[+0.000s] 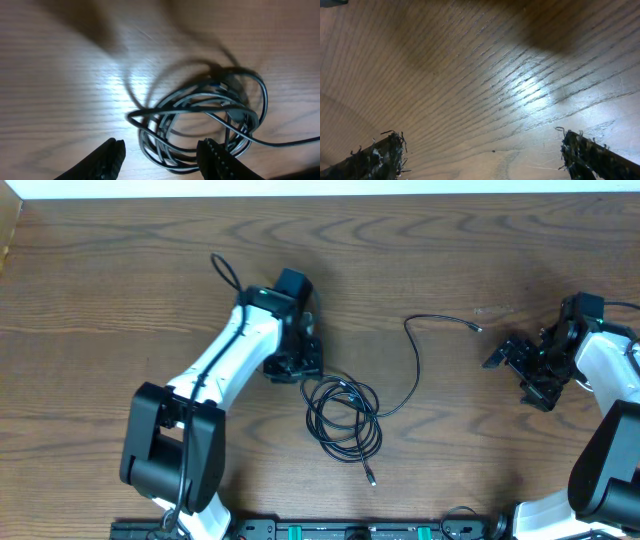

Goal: Untangle cables

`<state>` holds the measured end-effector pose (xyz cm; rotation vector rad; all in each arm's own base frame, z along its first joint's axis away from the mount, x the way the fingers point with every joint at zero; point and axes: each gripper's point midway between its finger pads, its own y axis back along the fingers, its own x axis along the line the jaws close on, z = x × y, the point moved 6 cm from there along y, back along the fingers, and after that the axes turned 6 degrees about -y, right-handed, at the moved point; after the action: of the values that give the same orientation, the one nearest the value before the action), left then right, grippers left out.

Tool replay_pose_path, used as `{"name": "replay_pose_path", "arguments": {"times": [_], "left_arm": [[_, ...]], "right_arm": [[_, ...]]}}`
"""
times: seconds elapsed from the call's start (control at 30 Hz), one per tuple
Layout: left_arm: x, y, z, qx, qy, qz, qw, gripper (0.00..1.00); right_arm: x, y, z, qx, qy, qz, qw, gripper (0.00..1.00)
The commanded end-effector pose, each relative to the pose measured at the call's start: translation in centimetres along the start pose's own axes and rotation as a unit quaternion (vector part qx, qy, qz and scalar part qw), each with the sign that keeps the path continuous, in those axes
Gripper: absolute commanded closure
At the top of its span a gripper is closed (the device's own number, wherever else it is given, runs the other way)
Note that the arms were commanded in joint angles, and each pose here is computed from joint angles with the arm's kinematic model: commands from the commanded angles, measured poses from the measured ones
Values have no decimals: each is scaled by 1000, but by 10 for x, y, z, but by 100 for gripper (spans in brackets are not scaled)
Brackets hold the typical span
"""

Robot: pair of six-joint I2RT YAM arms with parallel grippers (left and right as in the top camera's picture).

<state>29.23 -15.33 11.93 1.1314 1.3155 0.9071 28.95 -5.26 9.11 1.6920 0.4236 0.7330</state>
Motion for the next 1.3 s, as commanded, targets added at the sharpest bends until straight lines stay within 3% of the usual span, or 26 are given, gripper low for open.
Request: {"name": "replay_pose_path", "arguments": {"times": [0.0,0.2,0.53,0.7,1.27], "left_arm": [[-5,-10,-10,14,9,21,1000,48],[0,-30,-26,11,86,96,992,47],[-25,-56,-24,-39,77,69,994,47],[-23,-58,-22,-60,77,94,991,47],[-22,-58,-23,-57,78,96,991,46]], "right_arm": [[0,-2,-1,2,6,-4,1000,1],[0,-2,-1,2,6,-4,1000,1],[0,-2,-1,2,6,-4,1000,1],[0,-2,-1,2,6,-4,1000,1],[0,-2,-1,2,6,-4,1000,1]]}}
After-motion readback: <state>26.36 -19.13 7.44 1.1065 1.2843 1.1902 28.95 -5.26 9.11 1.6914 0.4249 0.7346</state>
